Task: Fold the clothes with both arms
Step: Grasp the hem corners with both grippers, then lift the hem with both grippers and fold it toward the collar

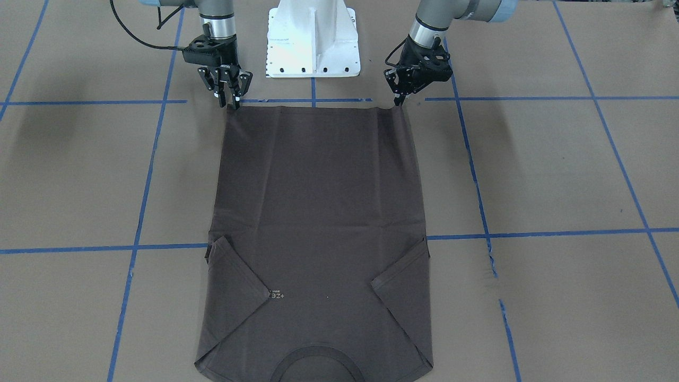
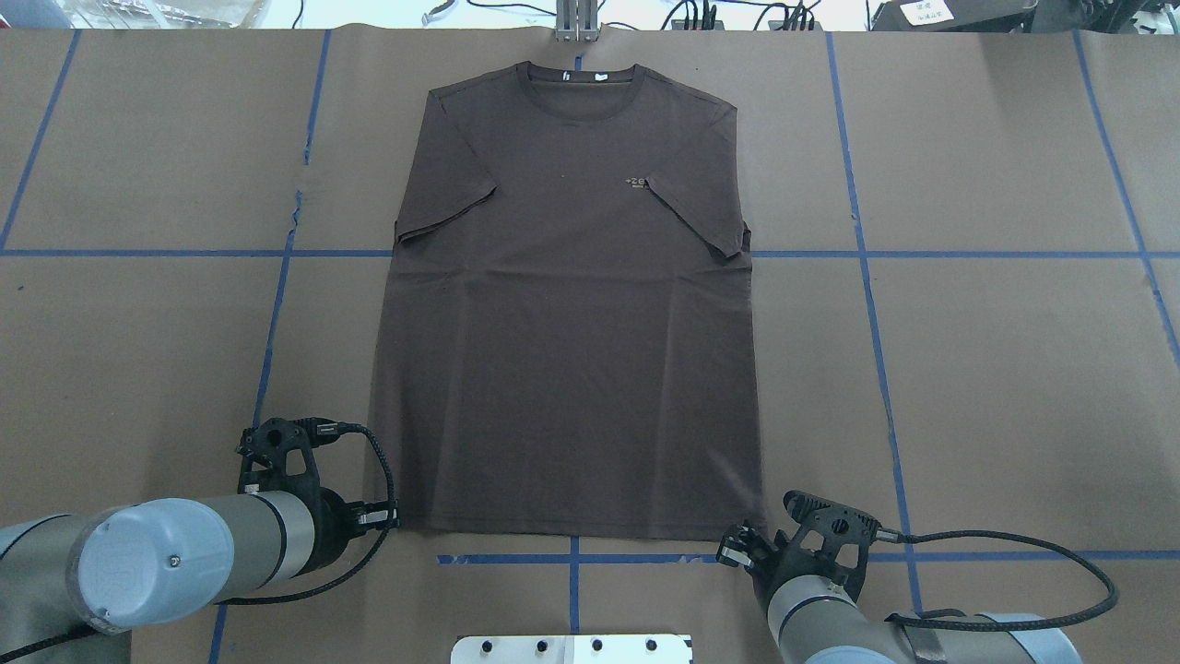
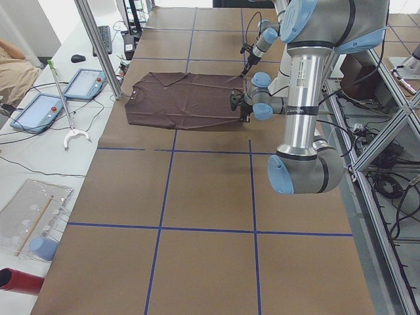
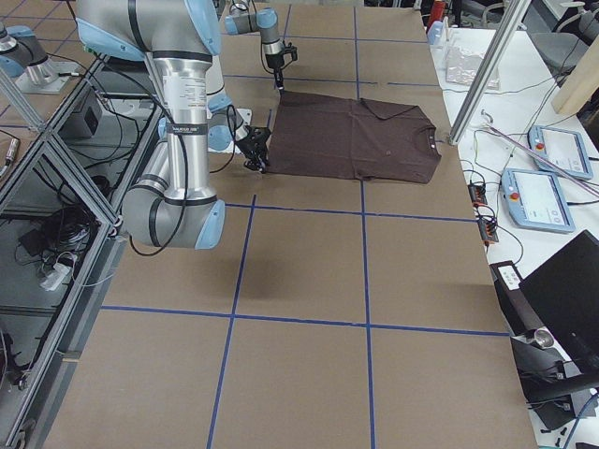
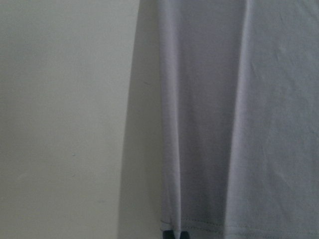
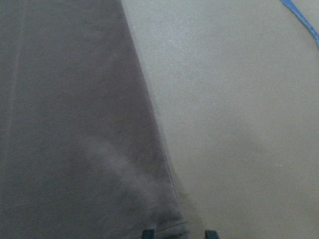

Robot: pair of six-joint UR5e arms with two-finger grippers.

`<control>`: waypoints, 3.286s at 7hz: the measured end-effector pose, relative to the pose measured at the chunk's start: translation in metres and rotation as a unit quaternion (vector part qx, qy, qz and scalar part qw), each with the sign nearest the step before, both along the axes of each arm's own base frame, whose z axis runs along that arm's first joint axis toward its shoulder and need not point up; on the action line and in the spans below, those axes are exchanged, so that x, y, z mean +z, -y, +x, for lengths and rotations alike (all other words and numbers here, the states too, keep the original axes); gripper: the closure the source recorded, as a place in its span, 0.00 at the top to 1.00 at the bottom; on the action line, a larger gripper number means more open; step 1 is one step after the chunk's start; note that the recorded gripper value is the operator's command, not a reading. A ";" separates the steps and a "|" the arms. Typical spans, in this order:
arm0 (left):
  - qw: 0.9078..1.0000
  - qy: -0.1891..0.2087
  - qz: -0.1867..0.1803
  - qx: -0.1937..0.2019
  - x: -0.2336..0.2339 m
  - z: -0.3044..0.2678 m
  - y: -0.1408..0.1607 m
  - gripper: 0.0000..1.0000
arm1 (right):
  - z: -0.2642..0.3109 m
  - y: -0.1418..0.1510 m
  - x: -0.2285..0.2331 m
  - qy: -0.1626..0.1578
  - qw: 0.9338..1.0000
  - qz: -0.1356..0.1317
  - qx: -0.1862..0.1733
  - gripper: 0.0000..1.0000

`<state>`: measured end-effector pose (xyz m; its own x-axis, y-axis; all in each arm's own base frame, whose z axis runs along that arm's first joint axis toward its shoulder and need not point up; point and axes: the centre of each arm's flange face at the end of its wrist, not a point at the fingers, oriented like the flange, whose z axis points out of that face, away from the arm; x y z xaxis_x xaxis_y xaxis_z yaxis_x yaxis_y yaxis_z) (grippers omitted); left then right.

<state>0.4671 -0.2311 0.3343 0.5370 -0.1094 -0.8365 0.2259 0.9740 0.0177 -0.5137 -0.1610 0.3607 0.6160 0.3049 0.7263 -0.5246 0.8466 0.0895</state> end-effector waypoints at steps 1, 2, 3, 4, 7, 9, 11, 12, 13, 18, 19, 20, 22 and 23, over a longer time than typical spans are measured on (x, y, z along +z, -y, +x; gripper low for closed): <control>1.000 0.000 0.000 0.000 0.000 0.000 0.000 0.00 | -0.001 0.000 0.003 -0.004 1.000 0.001 0.000 0.43; 1.000 -0.001 0.000 0.000 -0.001 0.000 0.000 0.00 | -0.002 0.001 0.004 -0.005 1.000 0.001 0.000 0.16; 1.000 -0.002 0.000 0.000 -0.002 -0.002 0.000 0.00 | -0.003 0.000 0.003 -0.004 1.000 0.000 0.002 0.00; 1.000 -0.004 0.001 -0.001 -0.004 -0.003 0.000 0.00 | -0.003 0.001 0.002 -0.003 1.000 -0.002 0.002 0.00; 1.000 -0.007 0.001 -0.001 -0.007 -0.004 -0.001 0.00 | 0.000 0.003 -0.005 0.004 1.000 -0.002 0.004 0.00; 0.999 -0.031 -0.006 0.020 -0.034 -0.019 -0.008 0.00 | 0.032 0.009 -0.042 0.031 0.999 -0.003 0.004 0.00; 0.998 -0.046 -0.019 0.045 -0.092 -0.074 -0.024 0.00 | 0.090 0.001 -0.100 0.054 0.998 -0.021 -0.017 0.00; 0.997 -0.051 -0.028 0.058 -0.126 -0.117 -0.036 0.00 | 0.126 -0.010 -0.128 0.062 0.997 -0.033 -0.038 0.00; 0.995 -0.055 -0.036 0.073 -0.149 -0.153 -0.046 0.00 | 0.159 -0.016 -0.149 0.068 0.995 -0.044 -0.055 0.00; 0.998 0.018 0.053 0.020 -0.150 -0.129 0.074 0.00 | 0.148 0.086 -0.184 0.051 0.998 -0.036 -0.011 0.00; 0.997 0.039 0.071 0.005 -0.146 -0.134 0.113 0.00 | 0.150 0.120 -0.186 0.041 0.999 -0.036 -0.001 0.00; 0.995 0.059 0.080 -0.006 -0.140 -0.133 0.151 0.00 | 0.153 0.155 -0.182 0.022 0.999 -0.034 0.012 0.00; 0.993 0.078 0.084 -0.027 -0.121 -0.111 0.216 0.00 | 0.133 0.226 -0.165 -0.007 0.999 -0.035 0.041 0.00; 0.993 0.078 0.087 -0.036 -0.100 -0.092 0.247 0.00 | 0.109 0.261 -0.147 -0.001 0.998 -0.031 0.052 0.00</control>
